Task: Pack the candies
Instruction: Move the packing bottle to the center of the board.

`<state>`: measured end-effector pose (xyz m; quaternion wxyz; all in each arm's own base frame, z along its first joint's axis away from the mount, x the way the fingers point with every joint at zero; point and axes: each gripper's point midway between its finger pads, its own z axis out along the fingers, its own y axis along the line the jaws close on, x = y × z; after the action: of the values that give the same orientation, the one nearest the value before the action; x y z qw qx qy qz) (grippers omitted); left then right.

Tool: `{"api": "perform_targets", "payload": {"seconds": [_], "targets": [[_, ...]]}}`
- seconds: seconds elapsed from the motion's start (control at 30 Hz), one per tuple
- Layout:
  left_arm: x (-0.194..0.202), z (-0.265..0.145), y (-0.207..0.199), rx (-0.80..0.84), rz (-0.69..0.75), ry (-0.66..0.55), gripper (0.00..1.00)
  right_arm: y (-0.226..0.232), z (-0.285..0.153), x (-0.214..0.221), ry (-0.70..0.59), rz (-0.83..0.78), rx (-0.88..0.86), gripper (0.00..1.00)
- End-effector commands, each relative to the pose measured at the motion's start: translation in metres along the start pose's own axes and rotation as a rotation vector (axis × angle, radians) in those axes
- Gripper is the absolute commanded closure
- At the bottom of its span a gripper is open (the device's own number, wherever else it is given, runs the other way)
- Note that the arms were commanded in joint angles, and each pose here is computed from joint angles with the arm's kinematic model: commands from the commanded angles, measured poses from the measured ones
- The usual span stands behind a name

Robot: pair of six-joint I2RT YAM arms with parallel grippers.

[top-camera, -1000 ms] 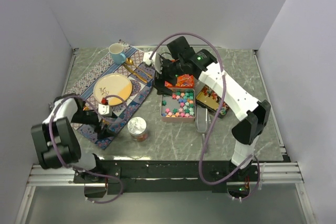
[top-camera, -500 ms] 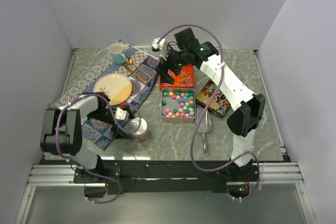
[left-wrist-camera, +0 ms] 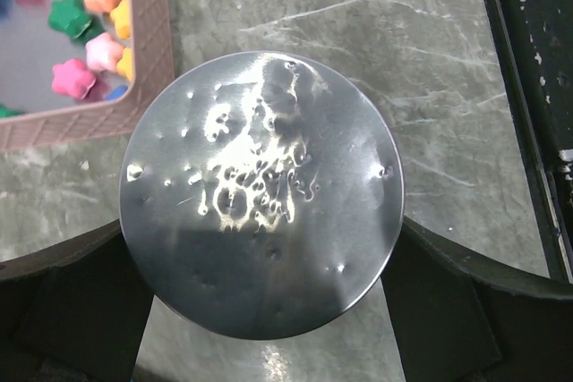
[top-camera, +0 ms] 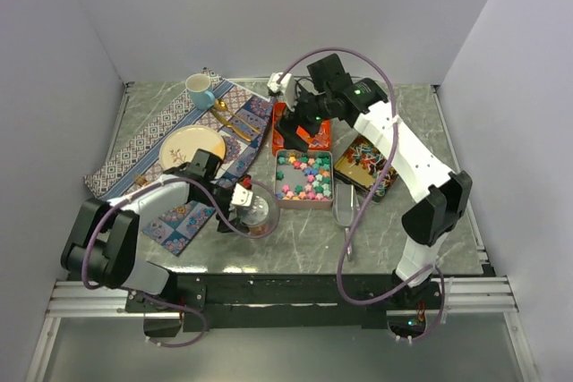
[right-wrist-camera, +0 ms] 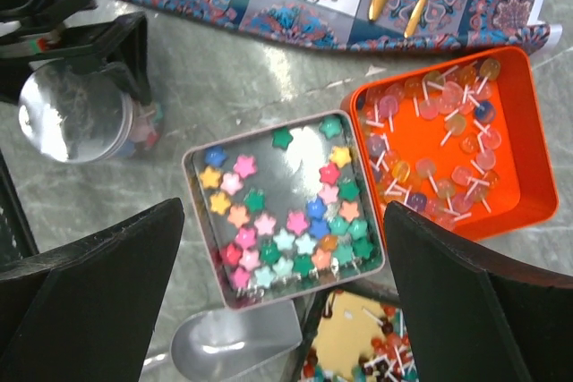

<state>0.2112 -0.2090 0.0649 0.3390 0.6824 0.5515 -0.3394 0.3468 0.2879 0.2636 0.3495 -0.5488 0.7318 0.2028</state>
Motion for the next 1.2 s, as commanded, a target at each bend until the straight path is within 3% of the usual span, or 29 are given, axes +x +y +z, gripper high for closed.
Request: {"api": "perform_targets", "payload": {"seconds": [0.0,0.13,0.27,0.43,0.47,0.5,0.57,0.8,0.83,0.87,1.03,1.17], "targets": [[0.007,0.005,-0.011,0.092,0.0,0.086,0.04,0.009,-0.033,-0.003,-0.026,-0.06,0.029,0.0],[-0.006,0.007,-0.019,0.166,0.016,0.1,0.04,0.015,-0.035,0.005,-0.019,-0.058,0.016,0.0],[-0.041,0.019,-0.021,0.196,0.046,0.039,0.03,0.017,-0.043,0.007,-0.029,-0.04,0.023,0.0],[-0.063,0.05,-0.022,0.183,-0.046,-0.009,0.03,0.019,-0.065,0.023,-0.021,-0.045,0.05,0.0],[-0.075,0.059,-0.007,0.131,0.011,-0.053,0.03,0.02,-0.074,0.025,-0.03,-0.056,0.066,0.0],[-0.075,0.066,-0.011,0.121,-0.067,-0.056,0.03,0.019,-0.075,0.036,-0.014,-0.044,0.071,0.0],[-0.09,0.084,-0.001,0.073,-0.031,-0.091,0.03,0.021,-0.087,0.04,-0.023,-0.054,0.103,0.0],[-0.1,0.115,0.008,-0.085,-0.173,-0.215,0.02,0.038,-0.099,0.067,-0.016,-0.051,0.138,0.0],[-0.104,0.116,0.01,-0.116,-0.181,-0.248,0.01,0.039,-0.1,0.071,-0.011,-0.051,0.14,0.0],[-0.097,0.116,0.002,-0.124,-0.288,-0.267,0.03,0.041,-0.104,0.073,-0.01,-0.057,0.154,0.0],[-0.118,0.091,0.012,-0.289,-0.385,-0.467,0.03,0.048,-0.107,0.092,0.006,-0.06,0.155,0.0],[-0.098,0.09,0.005,-0.402,-0.498,-0.488,0.04,0.049,-0.1,0.098,0.014,-0.13,0.121,0.0]]}}
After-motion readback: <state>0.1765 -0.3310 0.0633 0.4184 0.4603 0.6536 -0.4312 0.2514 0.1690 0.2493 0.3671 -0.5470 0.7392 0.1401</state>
